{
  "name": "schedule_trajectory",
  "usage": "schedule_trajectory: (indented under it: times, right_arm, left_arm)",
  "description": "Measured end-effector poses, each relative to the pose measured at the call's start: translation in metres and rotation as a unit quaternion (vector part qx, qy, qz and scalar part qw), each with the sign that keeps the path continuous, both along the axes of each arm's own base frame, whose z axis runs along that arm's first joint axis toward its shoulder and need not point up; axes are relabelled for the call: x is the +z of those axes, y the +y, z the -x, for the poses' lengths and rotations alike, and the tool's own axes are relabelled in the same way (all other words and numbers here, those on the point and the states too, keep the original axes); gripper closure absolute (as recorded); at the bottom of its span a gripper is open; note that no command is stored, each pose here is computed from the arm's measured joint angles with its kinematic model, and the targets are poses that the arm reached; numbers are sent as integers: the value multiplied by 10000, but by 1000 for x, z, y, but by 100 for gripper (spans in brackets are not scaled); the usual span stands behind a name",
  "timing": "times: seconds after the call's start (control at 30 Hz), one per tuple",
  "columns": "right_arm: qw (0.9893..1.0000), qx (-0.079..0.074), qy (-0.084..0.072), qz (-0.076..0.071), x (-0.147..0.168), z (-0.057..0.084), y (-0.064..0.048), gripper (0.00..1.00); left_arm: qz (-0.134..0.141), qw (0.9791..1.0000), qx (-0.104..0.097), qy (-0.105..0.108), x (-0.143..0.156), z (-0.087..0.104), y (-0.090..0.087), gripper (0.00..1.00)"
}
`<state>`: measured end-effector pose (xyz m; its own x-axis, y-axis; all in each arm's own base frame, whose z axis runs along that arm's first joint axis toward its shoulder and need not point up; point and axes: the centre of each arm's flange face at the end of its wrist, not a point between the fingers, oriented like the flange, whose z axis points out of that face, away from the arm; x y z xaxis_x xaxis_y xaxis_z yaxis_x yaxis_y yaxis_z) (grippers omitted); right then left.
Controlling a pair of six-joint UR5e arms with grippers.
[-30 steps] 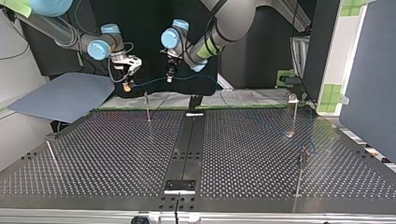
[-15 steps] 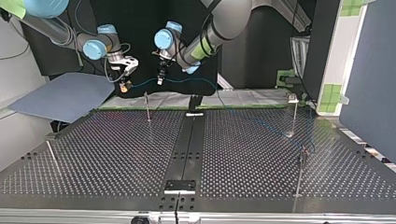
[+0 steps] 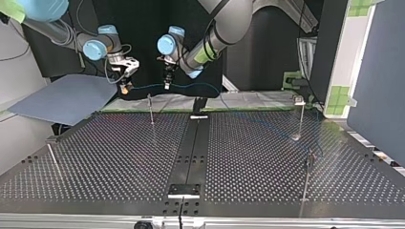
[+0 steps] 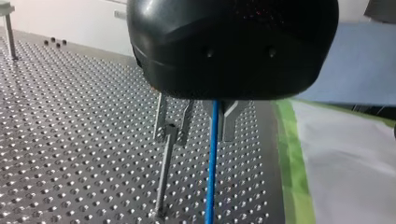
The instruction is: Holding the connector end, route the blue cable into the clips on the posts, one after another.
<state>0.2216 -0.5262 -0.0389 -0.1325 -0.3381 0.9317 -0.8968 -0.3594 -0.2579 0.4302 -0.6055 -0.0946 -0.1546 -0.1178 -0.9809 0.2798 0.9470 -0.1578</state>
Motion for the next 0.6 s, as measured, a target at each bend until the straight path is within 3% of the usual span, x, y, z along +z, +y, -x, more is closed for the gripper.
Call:
schedule_trajectory:
  times: [0.27, 0.6]
  right_arm:
    - [10000, -14, -55, -17, -18, 6, 0, 100]
    - [9991, 82, -402, 120, -12, 11, -18, 100]
  left_arm:
    - [100, 9999, -19, -129, 4, -4, -4, 100]
    - [195, 9993, -174, -262, 7, -1, -12, 100]
